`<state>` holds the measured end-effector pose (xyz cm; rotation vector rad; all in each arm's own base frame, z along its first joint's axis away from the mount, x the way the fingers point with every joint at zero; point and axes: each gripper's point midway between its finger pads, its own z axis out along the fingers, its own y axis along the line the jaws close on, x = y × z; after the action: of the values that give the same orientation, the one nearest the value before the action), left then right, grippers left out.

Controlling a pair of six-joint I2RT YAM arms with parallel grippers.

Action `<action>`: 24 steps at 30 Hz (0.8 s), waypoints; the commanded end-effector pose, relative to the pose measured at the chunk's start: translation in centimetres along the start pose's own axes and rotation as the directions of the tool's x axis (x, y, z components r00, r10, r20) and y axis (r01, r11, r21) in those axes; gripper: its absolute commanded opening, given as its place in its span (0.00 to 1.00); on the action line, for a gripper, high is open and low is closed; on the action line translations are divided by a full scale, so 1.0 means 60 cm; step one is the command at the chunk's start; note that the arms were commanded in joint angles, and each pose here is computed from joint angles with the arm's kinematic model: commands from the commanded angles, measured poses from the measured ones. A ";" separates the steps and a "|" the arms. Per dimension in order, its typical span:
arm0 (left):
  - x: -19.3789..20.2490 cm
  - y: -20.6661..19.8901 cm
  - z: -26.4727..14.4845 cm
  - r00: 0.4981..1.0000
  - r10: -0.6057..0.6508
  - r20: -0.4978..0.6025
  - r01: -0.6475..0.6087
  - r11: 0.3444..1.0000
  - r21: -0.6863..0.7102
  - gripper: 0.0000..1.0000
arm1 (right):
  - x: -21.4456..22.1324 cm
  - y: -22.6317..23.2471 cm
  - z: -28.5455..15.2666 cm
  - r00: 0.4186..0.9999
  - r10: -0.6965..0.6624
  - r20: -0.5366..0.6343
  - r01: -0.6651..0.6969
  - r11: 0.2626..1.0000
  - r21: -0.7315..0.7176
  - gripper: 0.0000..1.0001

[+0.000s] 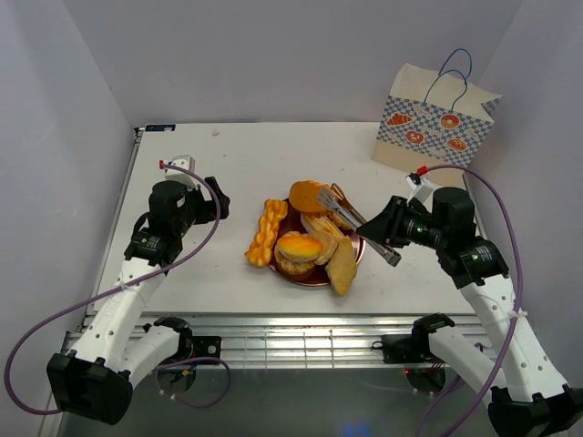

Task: Place the fake bread into the paper bag

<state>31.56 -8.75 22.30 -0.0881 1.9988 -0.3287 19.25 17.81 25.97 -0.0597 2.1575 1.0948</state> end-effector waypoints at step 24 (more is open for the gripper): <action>-0.028 -0.021 -0.012 0.999 0.003 0.032 -0.004 0.999 0.050 0.98 | -0.392 0.122 -0.079 0.822 -0.320 0.470 0.212 0.940 0.269 0.18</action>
<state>31.44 -9.13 22.32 -0.0739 2.0013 -0.3511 30.55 14.35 42.01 -0.0005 1.8647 0.6821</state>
